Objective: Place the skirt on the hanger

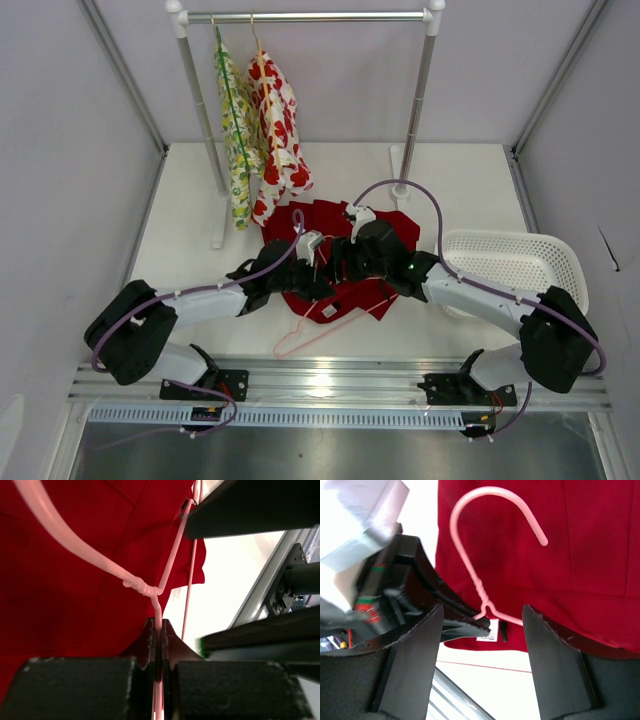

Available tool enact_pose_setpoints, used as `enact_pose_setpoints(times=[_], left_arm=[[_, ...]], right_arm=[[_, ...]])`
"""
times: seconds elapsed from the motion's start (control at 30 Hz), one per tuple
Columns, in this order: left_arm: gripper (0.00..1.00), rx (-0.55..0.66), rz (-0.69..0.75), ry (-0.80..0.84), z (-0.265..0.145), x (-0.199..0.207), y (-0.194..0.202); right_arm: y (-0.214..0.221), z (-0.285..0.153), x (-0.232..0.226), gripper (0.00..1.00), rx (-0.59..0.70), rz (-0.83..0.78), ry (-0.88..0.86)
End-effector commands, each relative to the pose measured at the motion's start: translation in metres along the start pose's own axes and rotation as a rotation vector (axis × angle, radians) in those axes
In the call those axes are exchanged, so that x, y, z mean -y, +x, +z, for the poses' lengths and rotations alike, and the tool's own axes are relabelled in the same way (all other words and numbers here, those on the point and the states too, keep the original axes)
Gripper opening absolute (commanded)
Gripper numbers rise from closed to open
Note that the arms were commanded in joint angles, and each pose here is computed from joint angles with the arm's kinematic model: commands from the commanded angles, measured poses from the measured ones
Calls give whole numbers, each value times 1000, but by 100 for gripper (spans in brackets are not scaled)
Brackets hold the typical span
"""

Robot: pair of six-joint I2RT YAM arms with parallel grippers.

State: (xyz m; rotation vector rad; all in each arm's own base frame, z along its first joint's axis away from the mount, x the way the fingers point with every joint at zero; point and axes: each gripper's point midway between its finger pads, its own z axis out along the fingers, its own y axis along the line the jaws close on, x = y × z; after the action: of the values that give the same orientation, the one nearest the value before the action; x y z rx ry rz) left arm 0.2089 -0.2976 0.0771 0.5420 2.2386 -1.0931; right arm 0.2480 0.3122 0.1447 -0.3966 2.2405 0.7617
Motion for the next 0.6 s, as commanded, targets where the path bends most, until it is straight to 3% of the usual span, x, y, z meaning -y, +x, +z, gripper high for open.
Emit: enact_pose_setpoints(times=[0.0, 0.13, 0.17, 0.33, 0.4, 0.43, 0.53, 0.57], left_arm=[[0, 66, 83, 60, -5, 20, -27], [0, 72, 92, 58, -7, 21, -28], [0, 74, 93, 54, -7, 21, -30], [0, 68, 103, 42, -5, 19, -30], [1, 75, 104, 35, -5, 18, -32], [2, 75, 105, 28, -5, 18, -32], [11, 93, 109, 1, -11, 15, -36], [20, 95, 109, -10, -13, 14, -36]], right_arm=[[-21, 9, -17, 68, 42, -20, -102], [-19, 19, -19, 60, 27, -11, -111], [-16, 22, -20, 53, 17, -12, -110], [-6, 30, -21, 39, 5, -34, -82], [-4, 31, -19, 28, 4, -36, -71], [-3, 32, -14, 17, 9, -34, -49], [-5, 30, -8, 6, 26, -31, -13], [-5, 31, -1, 2, 37, -30, 17]])
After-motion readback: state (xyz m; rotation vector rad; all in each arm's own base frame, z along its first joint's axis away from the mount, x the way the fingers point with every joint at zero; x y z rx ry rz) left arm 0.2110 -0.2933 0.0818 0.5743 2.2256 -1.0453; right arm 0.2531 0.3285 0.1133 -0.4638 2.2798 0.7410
